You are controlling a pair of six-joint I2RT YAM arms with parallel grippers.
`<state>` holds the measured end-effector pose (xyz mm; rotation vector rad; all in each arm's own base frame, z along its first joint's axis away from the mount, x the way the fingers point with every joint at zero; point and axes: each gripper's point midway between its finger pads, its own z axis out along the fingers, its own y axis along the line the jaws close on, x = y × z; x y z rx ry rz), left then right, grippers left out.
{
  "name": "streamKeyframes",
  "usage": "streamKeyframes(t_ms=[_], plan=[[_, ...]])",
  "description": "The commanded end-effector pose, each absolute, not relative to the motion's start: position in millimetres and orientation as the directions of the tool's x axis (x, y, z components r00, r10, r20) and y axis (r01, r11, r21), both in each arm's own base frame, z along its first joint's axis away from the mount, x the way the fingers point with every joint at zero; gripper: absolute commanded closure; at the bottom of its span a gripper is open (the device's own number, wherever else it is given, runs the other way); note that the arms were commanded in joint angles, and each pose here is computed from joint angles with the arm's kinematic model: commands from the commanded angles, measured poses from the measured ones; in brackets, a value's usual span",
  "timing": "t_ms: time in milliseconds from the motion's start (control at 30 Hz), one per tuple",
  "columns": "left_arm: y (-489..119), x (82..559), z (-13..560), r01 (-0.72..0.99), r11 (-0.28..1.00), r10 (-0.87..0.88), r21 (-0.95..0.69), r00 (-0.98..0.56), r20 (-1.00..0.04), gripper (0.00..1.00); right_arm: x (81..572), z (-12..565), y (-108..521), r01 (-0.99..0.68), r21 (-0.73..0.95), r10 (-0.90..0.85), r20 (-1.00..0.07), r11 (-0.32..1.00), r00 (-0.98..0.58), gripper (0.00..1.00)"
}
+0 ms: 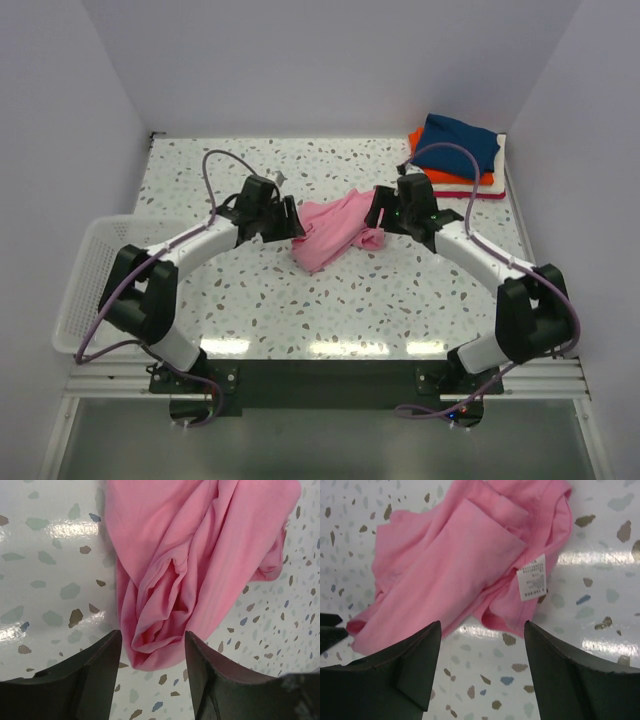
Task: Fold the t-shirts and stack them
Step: Flatten the tshirt out
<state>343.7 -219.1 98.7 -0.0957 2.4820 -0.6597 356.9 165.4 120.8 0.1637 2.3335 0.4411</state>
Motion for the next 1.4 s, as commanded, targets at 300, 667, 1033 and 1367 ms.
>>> streamKeyframes(t_ms=[300, 667, 1033, 1367], plan=[[-279.1, 311.7, 74.4, 0.246, 0.854, -0.013, -0.458, -0.871, -0.491, 0.64, 435.4, 127.7, 190.2, 0.020, 0.273, 0.220, -0.728, 0.962, -0.649, 0.29], [-291.0, 249.2, 34.7, 0.317, 0.841, 0.114, -0.437, -0.896, -0.430, 0.97, 444.8, 99.8, 200.9, 0.022, 0.257, 0.202, -0.699, 0.966, -0.687, 0.27], [-272.6, 284.1, 72.8, 0.229, 0.893, 0.001, -0.387, -0.861, -0.508, 1.00, 438.0, 123.0, 206.7, -0.003, 0.284, 0.207, -0.705, 0.959, -0.678, 1.00], [-200.9, 473.0, 248.7, 0.115, 0.888, -0.280, -0.446, -0.634, -0.721, 1.00, 524.1, 303.4, 227.6, -0.107, 0.350, 0.268, -0.850, 0.931, -0.454, 1.00]])
